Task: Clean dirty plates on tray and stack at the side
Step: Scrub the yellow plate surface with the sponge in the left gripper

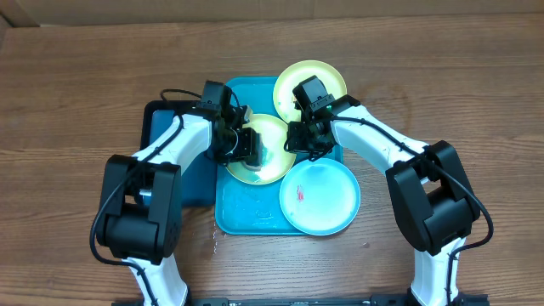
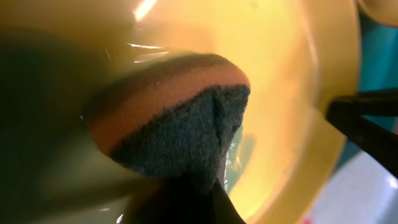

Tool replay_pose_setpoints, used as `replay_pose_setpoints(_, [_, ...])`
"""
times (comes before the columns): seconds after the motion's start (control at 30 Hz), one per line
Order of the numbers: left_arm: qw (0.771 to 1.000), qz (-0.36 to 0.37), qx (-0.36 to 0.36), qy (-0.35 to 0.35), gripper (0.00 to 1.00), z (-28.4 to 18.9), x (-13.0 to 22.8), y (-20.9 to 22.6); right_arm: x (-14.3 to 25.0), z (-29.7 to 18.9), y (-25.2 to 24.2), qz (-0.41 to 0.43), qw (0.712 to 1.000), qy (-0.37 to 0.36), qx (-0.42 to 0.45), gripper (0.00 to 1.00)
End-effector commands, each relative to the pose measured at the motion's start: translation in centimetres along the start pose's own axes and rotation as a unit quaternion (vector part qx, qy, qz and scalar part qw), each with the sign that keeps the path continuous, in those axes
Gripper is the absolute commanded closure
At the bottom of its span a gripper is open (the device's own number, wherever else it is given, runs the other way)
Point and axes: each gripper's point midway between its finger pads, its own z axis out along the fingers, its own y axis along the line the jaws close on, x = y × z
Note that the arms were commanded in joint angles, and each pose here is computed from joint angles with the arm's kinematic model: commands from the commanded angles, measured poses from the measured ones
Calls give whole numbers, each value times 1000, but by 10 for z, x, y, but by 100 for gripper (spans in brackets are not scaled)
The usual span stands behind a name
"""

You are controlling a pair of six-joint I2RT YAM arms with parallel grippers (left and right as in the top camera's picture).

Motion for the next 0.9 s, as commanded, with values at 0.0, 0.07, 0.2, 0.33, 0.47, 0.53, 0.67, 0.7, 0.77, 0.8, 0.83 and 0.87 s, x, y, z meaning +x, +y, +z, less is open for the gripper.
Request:
replay_pose_setpoints(0.0, [997,12,72,11,96,-9,-7,-38,4,5,4,-2,1000,7,-9,94])
replay_pose_setpoints(0.07, [997,29,66,2,96,-24,-14,-45,4,5,4,-2,1000,7,-9,94])
replay_pose_setpoints(0.2, [999,35,2,-14,96,-47,-26,-38,4,5,4,-2,1000,7,-9,94])
replay_pose_setpoints(0.33, [997,29,-69,-18,96,-55,-27,-17,4,5,4,-2,1000,7,-9,93])
replay_pose_setpoints(0.47, [992,21,-122,-12,96,-53,-22,5,5,5,4,-2,1000,8,-8,90])
replay_pose_setpoints(0.53, [990,20,-139,-12,96,-51,-21,13,5,5,4,-2,1000,8,-8,90])
replay_pose_setpoints(0.67, [990,18,-142,-10,96,-43,-16,19,5,5,4,-2,1000,8,-8,90])
replay_pose_setpoints(0.7, [990,18,-142,-10,96,-40,-14,21,5,5,4,-2,1000,8,-8,91])
replay_pose_setpoints(0.77, [990,19,-142,-11,96,-33,-12,25,5,5,4,-2,1000,8,-8,91])
replay_pose_setpoints(0.8, [990,20,-141,-14,96,-29,-11,27,5,5,4,-2,1000,8,-8,92])
replay_pose_setpoints(0.83, [990,21,-141,-17,96,-25,-10,30,5,5,4,-2,1000,8,-8,94])
replay_pose_setpoints(0.87, [990,21,-139,-20,96,-21,-9,32,5,5,4,-2,1000,8,-8,94])
